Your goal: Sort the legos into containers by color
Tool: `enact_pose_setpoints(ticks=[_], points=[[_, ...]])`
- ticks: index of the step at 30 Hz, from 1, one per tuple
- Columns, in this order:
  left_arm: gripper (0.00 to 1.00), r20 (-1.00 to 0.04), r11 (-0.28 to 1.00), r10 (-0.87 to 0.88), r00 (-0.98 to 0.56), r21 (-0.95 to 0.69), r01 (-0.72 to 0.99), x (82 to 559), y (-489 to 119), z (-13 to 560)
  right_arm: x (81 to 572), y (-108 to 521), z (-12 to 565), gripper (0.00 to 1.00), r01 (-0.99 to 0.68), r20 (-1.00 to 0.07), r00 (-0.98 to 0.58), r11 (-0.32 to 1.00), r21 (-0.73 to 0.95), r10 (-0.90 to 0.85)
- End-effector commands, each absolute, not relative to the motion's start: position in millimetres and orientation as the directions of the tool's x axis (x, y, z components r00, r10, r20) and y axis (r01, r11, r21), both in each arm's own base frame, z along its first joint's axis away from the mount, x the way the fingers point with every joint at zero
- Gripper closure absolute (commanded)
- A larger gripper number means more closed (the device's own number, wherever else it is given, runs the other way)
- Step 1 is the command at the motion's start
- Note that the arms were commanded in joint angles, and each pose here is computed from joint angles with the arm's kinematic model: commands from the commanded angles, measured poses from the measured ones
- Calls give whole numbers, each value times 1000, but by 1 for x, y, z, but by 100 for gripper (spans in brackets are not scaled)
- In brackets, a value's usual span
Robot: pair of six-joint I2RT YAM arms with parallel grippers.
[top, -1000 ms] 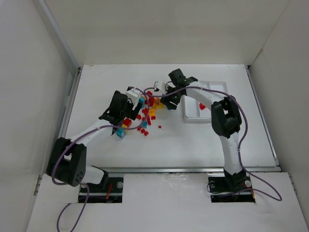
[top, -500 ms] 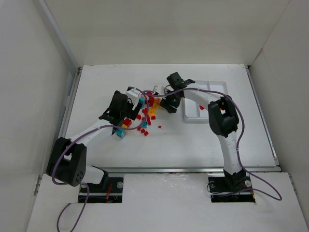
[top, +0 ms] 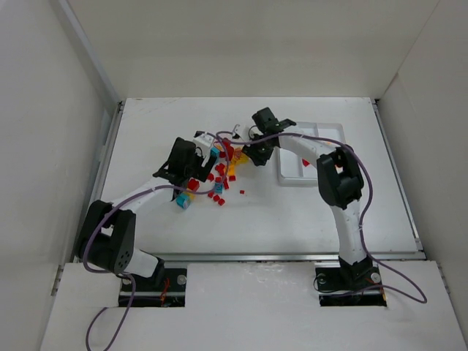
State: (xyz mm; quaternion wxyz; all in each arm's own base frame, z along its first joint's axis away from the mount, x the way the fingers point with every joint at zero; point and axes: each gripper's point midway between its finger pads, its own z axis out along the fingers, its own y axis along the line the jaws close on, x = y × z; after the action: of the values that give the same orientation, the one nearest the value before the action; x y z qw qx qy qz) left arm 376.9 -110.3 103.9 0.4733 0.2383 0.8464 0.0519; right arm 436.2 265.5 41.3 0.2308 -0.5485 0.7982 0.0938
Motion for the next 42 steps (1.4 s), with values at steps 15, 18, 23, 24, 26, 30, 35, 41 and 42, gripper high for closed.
enact_pose_setpoints(ticks=[15,18,23,24,26,30,35,41,42], points=[[5,-815,883,439,-379,316,346,392,-120,129,510,152,149,88,-422,-770,-588,906,31,-247],[5,-819,886,437,-373,320,335,393,-118,133,509,147,133,75,-412,-737,-620,911,15,-268],[5,-819,886,437,-373,320,335,390,-118,133,512,146,129,39,-406,-735,-622,914,9,-269],[5,-819,886,437,-373,320,335,390,-118,133,512,146,129,33,-406,-735,-622,914,9,-269],[5,-820,885,436,-371,316,343,388,-118,132,513,144,134,4,-406,-733,-619,914,-7,-281],[5,-822,883,435,-367,311,352,385,-119,132,510,158,160,0,-450,-769,-562,893,-27,-307],[5,-825,885,427,-369,299,356,380,-119,130,491,245,189,0,-663,-834,-284,725,-185,-473],[4,-824,883,448,-346,345,319,372,-105,140,526,269,266,0,-563,-977,-178,826,3,-118],[4,-821,883,450,-352,350,313,370,-103,138,538,261,283,0,-563,-985,-168,824,70,-31]])
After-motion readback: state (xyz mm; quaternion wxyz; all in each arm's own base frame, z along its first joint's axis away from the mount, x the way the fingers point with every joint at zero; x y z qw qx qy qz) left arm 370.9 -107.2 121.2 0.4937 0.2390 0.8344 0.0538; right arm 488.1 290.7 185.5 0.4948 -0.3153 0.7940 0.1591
